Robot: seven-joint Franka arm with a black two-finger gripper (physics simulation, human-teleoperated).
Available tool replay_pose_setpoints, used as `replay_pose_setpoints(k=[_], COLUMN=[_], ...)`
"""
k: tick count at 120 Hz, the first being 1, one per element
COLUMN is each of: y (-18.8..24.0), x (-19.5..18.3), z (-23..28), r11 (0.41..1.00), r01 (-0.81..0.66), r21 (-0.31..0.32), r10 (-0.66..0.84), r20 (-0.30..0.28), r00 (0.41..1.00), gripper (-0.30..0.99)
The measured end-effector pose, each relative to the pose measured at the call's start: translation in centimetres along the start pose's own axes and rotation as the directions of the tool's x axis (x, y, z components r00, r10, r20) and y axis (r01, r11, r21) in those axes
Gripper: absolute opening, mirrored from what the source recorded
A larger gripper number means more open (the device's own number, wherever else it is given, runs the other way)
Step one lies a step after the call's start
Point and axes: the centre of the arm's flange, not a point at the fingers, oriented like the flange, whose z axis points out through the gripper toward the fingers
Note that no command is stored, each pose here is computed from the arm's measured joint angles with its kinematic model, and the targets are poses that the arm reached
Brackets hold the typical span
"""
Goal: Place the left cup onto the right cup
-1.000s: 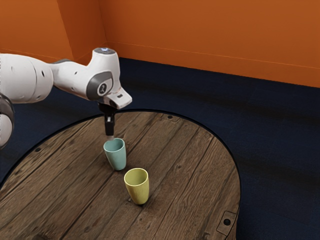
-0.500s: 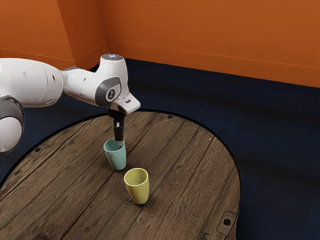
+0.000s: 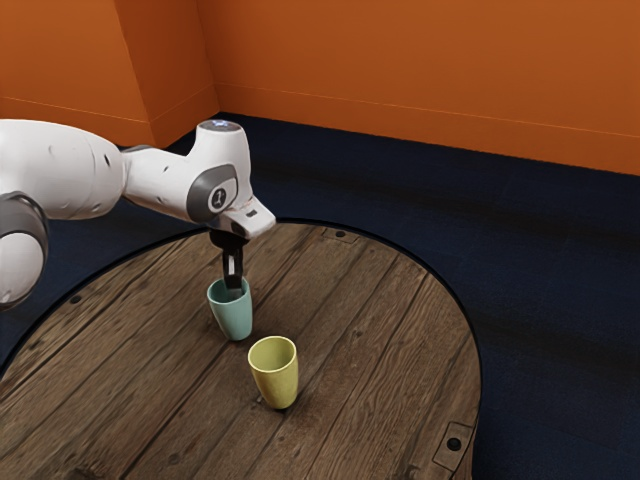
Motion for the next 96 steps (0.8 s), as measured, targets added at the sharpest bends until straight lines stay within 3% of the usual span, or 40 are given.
replay_pose_setpoints(k=[30,96], y=[-0.1,2.4], x=[-0.1,-0.1], z=[-1.3,-10.4], r11=[1.000,0.997], r01=[0.007,0.001], r21=[0.014,0.082], r10=[-0.007,0.005], r20=[-0.016,-0.077], r00=[1.000,0.997], gripper=[-0.06,-0.09])
